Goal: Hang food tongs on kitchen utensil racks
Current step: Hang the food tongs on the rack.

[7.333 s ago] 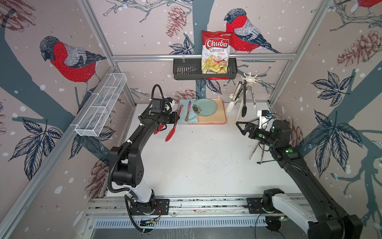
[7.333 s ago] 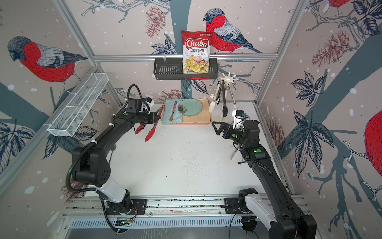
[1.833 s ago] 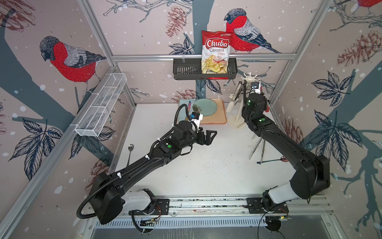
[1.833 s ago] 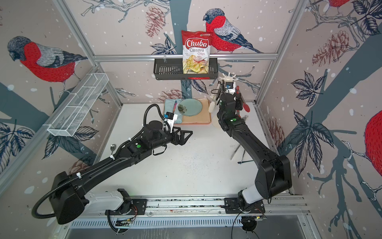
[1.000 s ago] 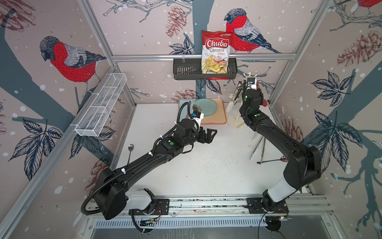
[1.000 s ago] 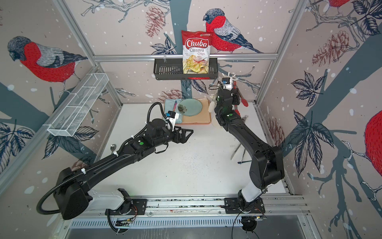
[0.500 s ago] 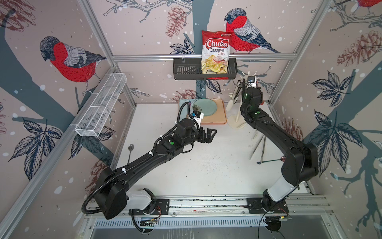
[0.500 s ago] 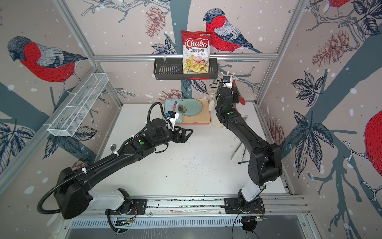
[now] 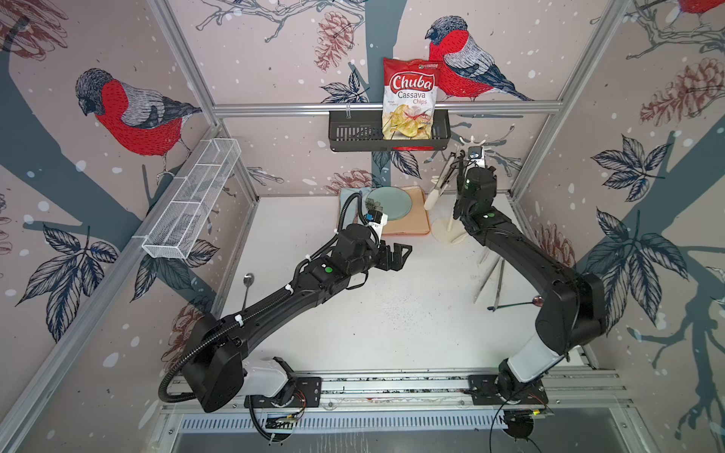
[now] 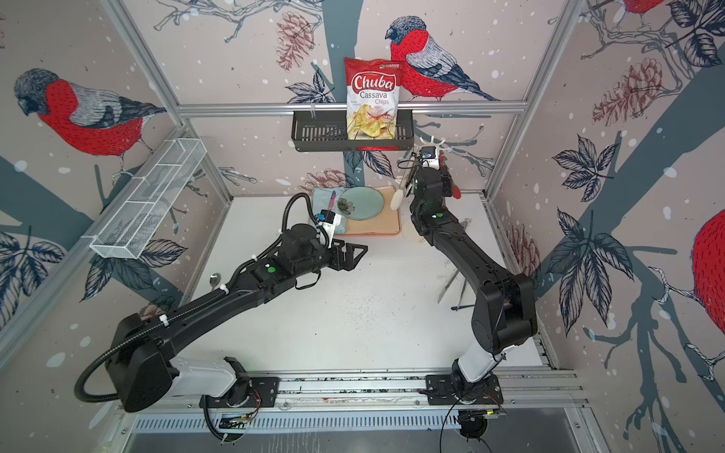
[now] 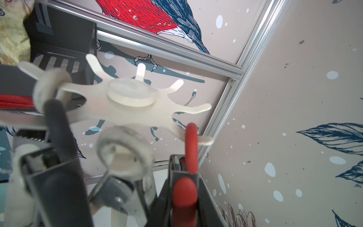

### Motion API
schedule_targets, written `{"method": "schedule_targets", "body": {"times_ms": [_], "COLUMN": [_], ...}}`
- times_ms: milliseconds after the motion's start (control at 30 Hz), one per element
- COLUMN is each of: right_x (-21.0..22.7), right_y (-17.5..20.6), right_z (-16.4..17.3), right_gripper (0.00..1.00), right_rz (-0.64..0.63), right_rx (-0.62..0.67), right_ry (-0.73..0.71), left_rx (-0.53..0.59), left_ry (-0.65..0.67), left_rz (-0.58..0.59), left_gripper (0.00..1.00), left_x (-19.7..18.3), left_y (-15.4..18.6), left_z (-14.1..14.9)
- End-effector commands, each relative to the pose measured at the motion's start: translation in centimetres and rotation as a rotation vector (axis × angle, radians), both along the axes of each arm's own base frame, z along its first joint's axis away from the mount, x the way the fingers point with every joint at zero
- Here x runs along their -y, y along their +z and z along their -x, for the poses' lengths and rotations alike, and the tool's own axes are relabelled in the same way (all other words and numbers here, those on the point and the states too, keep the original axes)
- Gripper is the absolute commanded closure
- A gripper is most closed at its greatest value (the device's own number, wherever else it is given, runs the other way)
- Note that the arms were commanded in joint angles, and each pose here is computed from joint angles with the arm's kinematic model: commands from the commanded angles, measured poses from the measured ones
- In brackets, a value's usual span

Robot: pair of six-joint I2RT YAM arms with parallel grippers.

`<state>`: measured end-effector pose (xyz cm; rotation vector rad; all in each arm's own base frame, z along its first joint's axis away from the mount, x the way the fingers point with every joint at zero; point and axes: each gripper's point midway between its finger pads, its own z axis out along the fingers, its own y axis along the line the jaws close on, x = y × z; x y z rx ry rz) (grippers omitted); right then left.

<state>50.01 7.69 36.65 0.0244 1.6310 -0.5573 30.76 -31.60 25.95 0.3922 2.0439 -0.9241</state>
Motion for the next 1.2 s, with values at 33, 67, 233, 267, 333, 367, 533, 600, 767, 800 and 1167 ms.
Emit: {"method": "schedule_targets", "body": {"times_ms": [33,67,233,267,333,367,533,600,767,800,1167], "right_x": [-0.4,-0.3,-0.3,-0.3,-0.2,-0.1,0.4,0.6,1.0,1.0,1.5], "right_y": [-0.7,-0.4,0.8,1.1,1.4,1.5,2.0,2.3,2.7,2.8,5.8], "right_z": [0.0,0.1,0.2,0.3,0.5,0.5,0.6,0.7,0.8,0.9,4.3], "right_gripper": [0.90,0.86,0.74,0.71,0.66,0.64,0.51,0.45,0.32,0.28,0.00], "right_rz": [0.017,0.016,0.011,0.006,-0.007,-0.016,-0.050,-0.061,-0.093,-0.099,-0.291], "right_rx": [-0.036,-0.029,-0.008,-0.002,0.005,0.007,0.012,0.017,0.023,0.023,0.055], "right_ry": [0.029,0.029,0.042,0.044,0.052,0.057,0.074,0.079,0.101,0.108,0.254], "left_rx": [0.020,0.019,0.018,0.020,0.021,0.021,0.022,0.025,0.028,0.028,0.077], "left_ry": [-0.016,-0.018,-0.023,-0.025,-0.026,-0.025,-0.027,-0.028,-0.028,-0.027,-0.023], "left_rz": [0.014,0.011,0.012,0.013,0.011,0.013,0.007,0.006,0.002,0.000,0.033], "left_gripper": [0.04,0.04,0.04,0.04,0.04,0.04,0.04,0.04,0.04,0.04,0.04], "left_x": [0.4,0.5,0.7,0.8,0.8,0.8,0.9,0.9,0.8,0.8,0.0], "left_y": [0.8,0.7,0.7,0.8,0.7,0.8,0.6,0.6,0.5,0.4,2.0], "left_z": [-0.2,-0.2,-0.3,-0.3,-0.3,-0.4,-0.5,-0.6,-0.7,-0.8,-1.4]}}
